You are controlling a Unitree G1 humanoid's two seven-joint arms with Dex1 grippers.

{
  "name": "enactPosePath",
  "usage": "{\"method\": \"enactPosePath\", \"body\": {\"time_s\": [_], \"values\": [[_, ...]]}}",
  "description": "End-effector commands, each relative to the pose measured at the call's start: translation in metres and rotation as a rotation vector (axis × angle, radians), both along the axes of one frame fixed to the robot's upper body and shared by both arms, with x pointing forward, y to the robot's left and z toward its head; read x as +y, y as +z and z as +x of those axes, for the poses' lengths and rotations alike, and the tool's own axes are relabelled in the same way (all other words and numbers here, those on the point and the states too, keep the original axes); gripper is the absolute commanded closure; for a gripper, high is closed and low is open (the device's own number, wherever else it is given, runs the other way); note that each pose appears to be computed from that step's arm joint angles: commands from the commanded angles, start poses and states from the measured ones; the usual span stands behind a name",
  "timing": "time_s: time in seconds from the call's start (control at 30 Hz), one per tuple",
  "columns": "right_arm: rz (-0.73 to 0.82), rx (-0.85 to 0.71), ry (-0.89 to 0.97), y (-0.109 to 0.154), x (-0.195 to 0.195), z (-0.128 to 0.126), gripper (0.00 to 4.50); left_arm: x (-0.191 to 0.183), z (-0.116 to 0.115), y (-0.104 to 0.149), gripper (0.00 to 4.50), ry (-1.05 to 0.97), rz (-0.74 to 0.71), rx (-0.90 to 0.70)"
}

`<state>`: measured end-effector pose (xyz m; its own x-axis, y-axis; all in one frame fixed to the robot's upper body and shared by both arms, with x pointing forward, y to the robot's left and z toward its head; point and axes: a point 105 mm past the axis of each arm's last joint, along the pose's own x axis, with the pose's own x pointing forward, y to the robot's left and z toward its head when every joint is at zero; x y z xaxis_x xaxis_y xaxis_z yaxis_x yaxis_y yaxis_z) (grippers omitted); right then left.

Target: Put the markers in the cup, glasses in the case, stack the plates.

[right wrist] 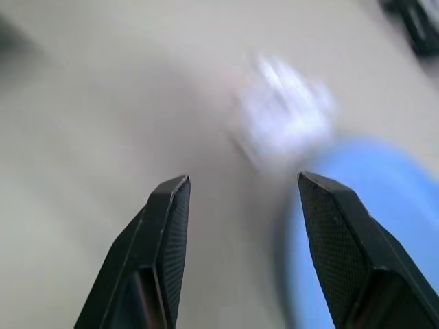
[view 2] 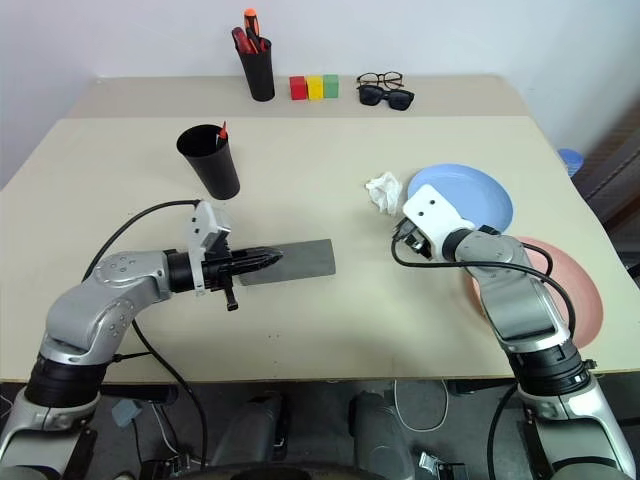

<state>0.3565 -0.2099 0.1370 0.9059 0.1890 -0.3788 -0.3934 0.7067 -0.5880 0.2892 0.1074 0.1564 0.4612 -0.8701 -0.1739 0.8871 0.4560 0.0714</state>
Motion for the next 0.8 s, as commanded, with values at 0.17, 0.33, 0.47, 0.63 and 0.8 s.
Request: {"method": "enactPosePath", "body": {"time_s": [0.17,0.33,0.47,0.63,0.8], "values": [[-0.138,-0.037,-0.061,-0.019,-0.017,0.016,2.27,-0.008,-0.01,0.005,4.49,-0.037,0.002,-0.081],[-0.188,-0.081,-0.012,-0.019,-0.011,0.02,4.35,-0.011,-0.01,0.006,4.5,-0.04,-0.002,-0.088],[-0.225,-0.159,0.03,-0.009,-0.006,0.021,4.44,-0.012,-0.009,0.005,4.5,-0.044,-0.002,-0.093],[-0.277,-0.328,0.052,0.033,-0.007,0.009,4.44,-0.015,-0.001,0.01,4.5,-0.023,-0.061,-0.095],[-0.233,-0.305,-0.012,0.053,-0.033,-0.045,4.44,-0.029,0.004,0.009,4.5,-0.109,-0.081,-0.09]]}}
